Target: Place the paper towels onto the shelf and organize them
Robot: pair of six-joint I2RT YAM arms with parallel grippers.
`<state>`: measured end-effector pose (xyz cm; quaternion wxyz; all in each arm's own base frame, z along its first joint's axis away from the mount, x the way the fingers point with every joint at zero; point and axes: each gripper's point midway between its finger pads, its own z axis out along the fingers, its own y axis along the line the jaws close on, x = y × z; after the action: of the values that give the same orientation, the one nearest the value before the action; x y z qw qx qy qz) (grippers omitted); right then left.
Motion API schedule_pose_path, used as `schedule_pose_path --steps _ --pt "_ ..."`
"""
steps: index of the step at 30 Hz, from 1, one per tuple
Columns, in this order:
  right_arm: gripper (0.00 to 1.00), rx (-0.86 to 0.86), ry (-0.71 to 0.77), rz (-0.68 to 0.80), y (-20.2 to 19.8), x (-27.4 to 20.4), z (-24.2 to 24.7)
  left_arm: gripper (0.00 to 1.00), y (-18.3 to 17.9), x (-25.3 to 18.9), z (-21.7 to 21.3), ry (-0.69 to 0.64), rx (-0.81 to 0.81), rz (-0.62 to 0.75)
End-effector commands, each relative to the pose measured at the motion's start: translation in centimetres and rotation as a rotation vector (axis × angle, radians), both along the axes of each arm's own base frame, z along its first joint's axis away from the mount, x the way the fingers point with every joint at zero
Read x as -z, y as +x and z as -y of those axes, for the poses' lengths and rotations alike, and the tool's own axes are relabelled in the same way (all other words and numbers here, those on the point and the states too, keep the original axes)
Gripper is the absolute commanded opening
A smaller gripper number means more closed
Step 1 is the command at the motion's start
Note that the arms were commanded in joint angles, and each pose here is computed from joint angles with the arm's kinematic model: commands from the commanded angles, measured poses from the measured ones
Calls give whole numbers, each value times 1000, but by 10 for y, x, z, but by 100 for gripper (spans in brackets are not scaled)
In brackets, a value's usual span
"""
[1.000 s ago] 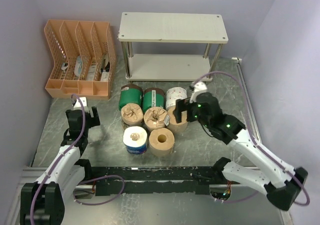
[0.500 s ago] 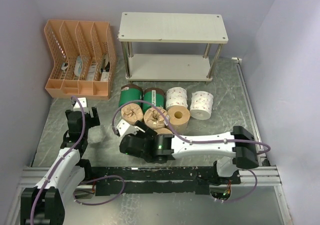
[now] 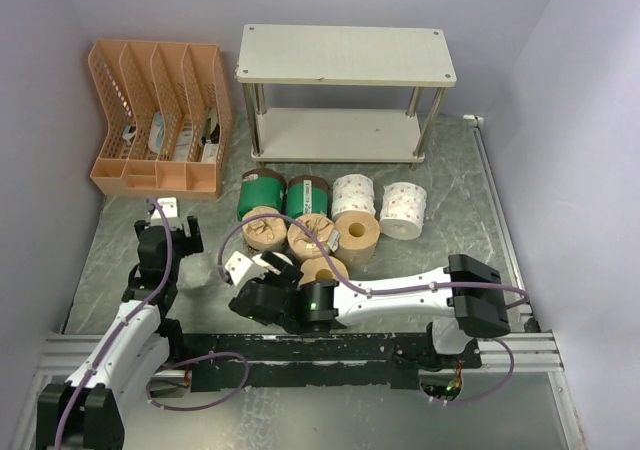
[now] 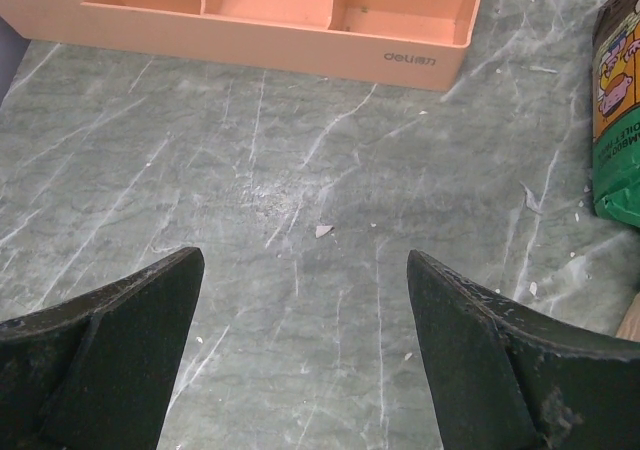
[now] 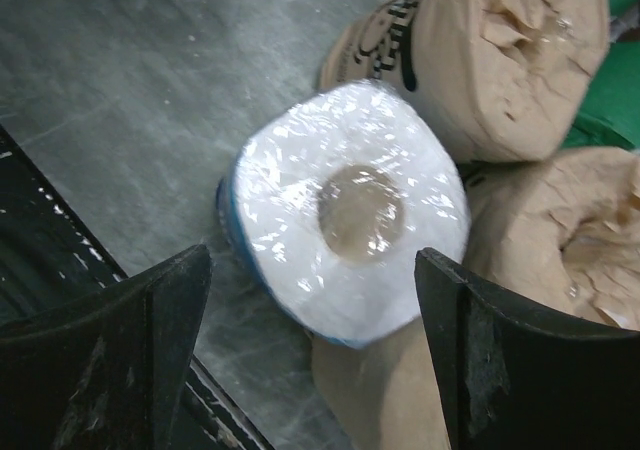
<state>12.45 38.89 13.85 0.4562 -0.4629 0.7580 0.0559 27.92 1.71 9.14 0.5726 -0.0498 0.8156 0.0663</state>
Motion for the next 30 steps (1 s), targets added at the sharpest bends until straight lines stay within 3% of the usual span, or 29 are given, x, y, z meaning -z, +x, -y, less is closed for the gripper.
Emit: schedule_pose_path --steps 1,8,14,18,21,23,30 --pt "83 -65 36 -10 -8 5 -28 94 2 -3 0 19 2 20" --pt "78 -116 -17 -3 2 23 -34 94 2 -2 -4 6 -12 19" --pt "48 -123 4 -6 19 22 -29 94 2 0 -9 -9 -28 14" --pt "38 -123 -2 -9 19 24 -26 94 2 1 -10 -14 -26 11" --pt "20 -128 -2 -28 16 27 -24 94 2 1 -12 -18 -32 10" --pt "0 -125 -7 -40 15 29 -21 94 2 1 -12 -20 -29 11" --pt "0 -110 38 -58 11 1 -11 94 3 3 -11 -20 -24 6"
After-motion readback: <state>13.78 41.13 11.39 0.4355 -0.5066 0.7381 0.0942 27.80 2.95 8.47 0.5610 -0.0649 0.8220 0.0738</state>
